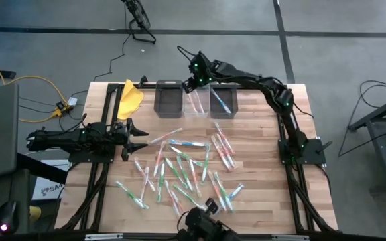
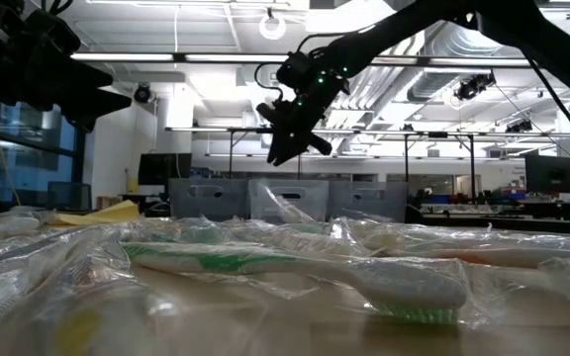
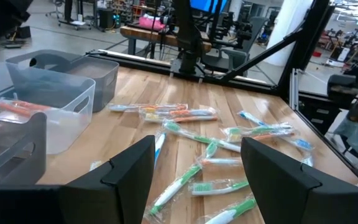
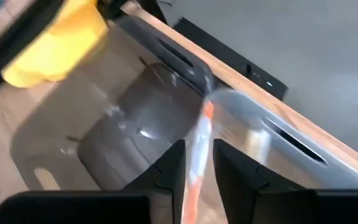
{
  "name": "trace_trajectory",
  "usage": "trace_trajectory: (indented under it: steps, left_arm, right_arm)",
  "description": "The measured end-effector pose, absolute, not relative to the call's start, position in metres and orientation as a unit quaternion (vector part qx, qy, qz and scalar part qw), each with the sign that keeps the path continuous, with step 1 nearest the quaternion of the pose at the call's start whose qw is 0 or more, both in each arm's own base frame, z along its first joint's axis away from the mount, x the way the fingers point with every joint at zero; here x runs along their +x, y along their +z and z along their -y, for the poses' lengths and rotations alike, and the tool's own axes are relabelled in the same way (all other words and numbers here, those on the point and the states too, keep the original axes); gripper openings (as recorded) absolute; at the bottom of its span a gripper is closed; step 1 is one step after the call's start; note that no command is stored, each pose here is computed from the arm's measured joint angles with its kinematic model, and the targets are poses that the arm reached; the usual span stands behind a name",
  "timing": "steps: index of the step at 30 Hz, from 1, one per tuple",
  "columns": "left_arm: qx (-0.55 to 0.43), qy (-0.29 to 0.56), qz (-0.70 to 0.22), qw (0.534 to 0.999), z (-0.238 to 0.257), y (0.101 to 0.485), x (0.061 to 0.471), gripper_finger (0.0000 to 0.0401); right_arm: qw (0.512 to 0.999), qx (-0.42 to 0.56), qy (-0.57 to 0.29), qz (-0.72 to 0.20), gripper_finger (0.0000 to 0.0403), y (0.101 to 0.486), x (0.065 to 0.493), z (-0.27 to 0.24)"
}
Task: Pick & Place Toothbrushes
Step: Put the orange toothbrush into the transparent bin
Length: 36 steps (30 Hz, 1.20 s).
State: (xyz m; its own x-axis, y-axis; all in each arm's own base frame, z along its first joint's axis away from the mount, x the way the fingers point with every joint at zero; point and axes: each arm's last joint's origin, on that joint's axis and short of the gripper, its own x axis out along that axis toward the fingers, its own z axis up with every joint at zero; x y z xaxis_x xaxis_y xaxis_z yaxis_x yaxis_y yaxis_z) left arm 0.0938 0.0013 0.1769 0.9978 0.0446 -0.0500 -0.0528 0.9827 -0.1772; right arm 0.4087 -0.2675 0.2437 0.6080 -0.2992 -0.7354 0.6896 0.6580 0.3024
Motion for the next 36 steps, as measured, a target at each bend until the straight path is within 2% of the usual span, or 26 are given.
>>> trace_trajectory:
  steps: [5, 8, 13, 16, 24, 36]
  left_arm:
    - [-0.09, 0.025, -0.023, 0.995, -0.001, 0.177, 0.094, 0.0232]
    - [-0.09, 0.025, -0.023, 0.995, -0.001, 0.177, 0.094, 0.0232]
    - [-0.09, 0.025, -0.023, 0.995, -0.001, 0.177, 0.094, 0.0232]
    - [-0.09, 0.026, -0.023, 0.995, -0.001, 0.177, 0.094, 0.0232]
    - [-0.09, 0.026, -0.023, 0.995, -0.001, 0.177, 0.094, 0.0232]
    - [-0.092, 0.025, -0.023, 0.995, -0.001, 0.177, 0.094, 0.0232]
  right_arm:
    - [0.819, 0.298, -0.304, -0.385, 0.0108, 0.266, 0.387, 0.254]
    - [0.784, 0.298, -0.308, -0.449, 0.0121, 0.279, 0.369, 0.234]
    - [0.727, 0.256, -0.361, -0.525, 0.0125, 0.3, 0.353, 0.187]
    - [0.713, 0.221, -0.37, -0.553, 0.0125, 0.301, 0.35, 0.155]
    - [0.725, 0.188, -0.349, -0.563, 0.0125, 0.258, 0.342, 0.087]
    - [0.709, 0.232, -0.374, -0.551, 0.0125, 0.19, 0.304, 0.049]
